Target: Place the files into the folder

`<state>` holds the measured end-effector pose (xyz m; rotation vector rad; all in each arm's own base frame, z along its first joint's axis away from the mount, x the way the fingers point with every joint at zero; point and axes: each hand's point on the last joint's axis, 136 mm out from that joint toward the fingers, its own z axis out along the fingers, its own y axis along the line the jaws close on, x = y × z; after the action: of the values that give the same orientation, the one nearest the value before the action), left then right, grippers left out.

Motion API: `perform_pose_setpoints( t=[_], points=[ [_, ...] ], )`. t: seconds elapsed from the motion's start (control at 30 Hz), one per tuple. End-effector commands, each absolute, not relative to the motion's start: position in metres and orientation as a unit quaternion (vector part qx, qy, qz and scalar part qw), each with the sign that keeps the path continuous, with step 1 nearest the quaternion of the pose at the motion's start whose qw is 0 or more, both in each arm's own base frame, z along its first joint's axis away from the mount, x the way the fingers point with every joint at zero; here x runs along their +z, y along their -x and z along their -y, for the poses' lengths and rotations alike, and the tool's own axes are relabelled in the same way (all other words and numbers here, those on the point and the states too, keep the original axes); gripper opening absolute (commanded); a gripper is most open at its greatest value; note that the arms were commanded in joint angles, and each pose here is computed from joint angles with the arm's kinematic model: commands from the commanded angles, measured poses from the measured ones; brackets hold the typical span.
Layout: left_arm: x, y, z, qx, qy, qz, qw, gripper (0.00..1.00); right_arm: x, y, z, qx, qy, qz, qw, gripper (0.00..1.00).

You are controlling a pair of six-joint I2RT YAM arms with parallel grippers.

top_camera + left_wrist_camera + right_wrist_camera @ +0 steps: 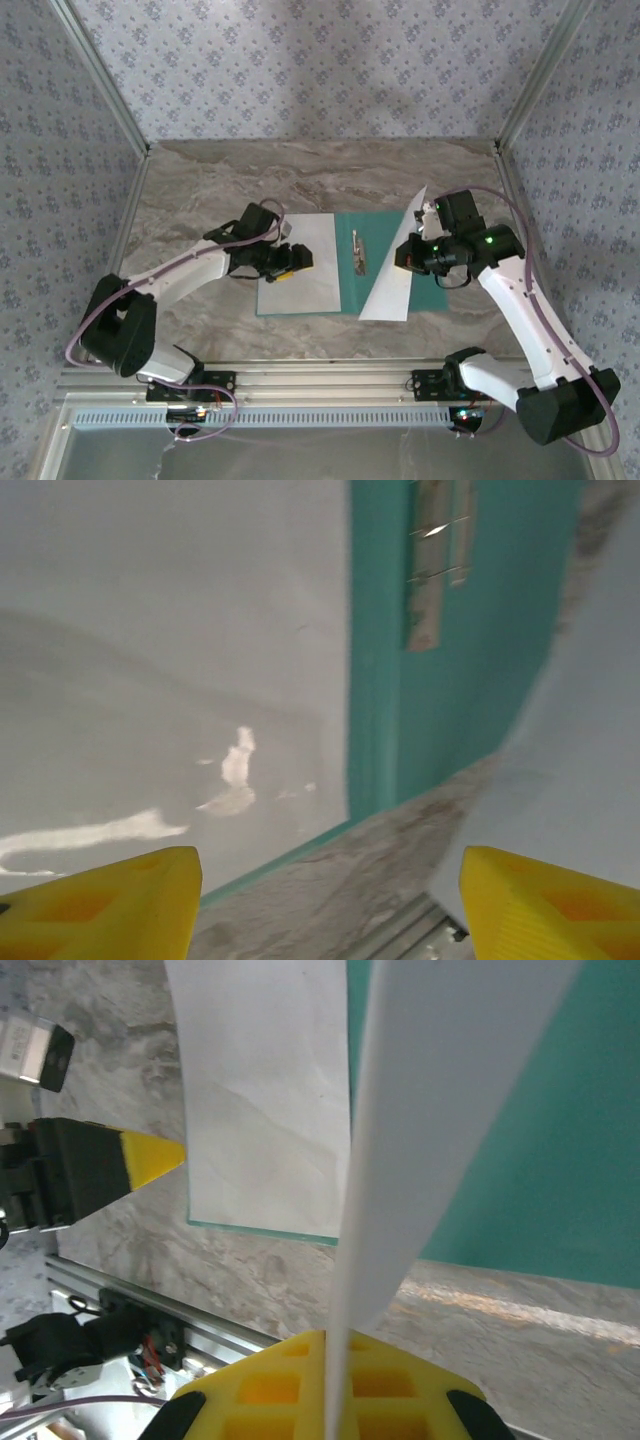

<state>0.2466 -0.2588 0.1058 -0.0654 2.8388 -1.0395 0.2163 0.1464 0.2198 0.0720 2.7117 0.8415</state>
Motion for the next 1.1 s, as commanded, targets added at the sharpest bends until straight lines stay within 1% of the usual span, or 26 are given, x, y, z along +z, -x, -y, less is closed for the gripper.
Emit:
perform_pose_setpoints(
  t=[0.0,0.2,0.23,0.4,0.53,0.63,0.83,1.07],
  points=[
    [0.093,-0.250,0.260,-0.336,0.017,-0.939,0.066,0.69,0.219,-0.211,-0.136,0.260,-0.016,-0.956,0.139,0.00],
    [0.056,-0.244,0.249,-0.306,0.035,-0.951,0.035,0.68,0.220,-0.216,-0.141,0.268,-0.014,-0.953,0.137,0.00],
    [0.052,-0.244,0.247,-0.303,0.039,-0.952,0.033,0.67,0.230,-0.219,-0.144,0.274,-0.010,-0.950,0.148,0.00],
    [0.031,-0.239,0.224,-0.275,0.059,-0.959,0.019,0.67,0.237,-0.224,-0.154,0.300,-0.005,-0.942,0.151,0.00],
    [0.013,-0.235,0.195,-0.237,0.080,-0.968,0.012,0.67,0.243,-0.227,-0.165,0.330,0.002,-0.931,0.154,0.00],
    [0.002,-0.234,0.163,-0.201,0.105,-0.974,0.004,0.67,0.250,-0.230,-0.176,0.360,0.011,-0.919,0.158,0.00],
    [0.009,-0.232,0.123,-0.197,0.148,-0.969,0.020,0.66,0.265,-0.237,-0.200,0.407,0.027,-0.898,0.167,0.00],
    [0.017,-0.229,0.122,-0.207,0.151,-0.966,0.027,0.65,0.292,-0.251,-0.234,0.470,0.046,-0.861,0.189,0.00]
  ],
)
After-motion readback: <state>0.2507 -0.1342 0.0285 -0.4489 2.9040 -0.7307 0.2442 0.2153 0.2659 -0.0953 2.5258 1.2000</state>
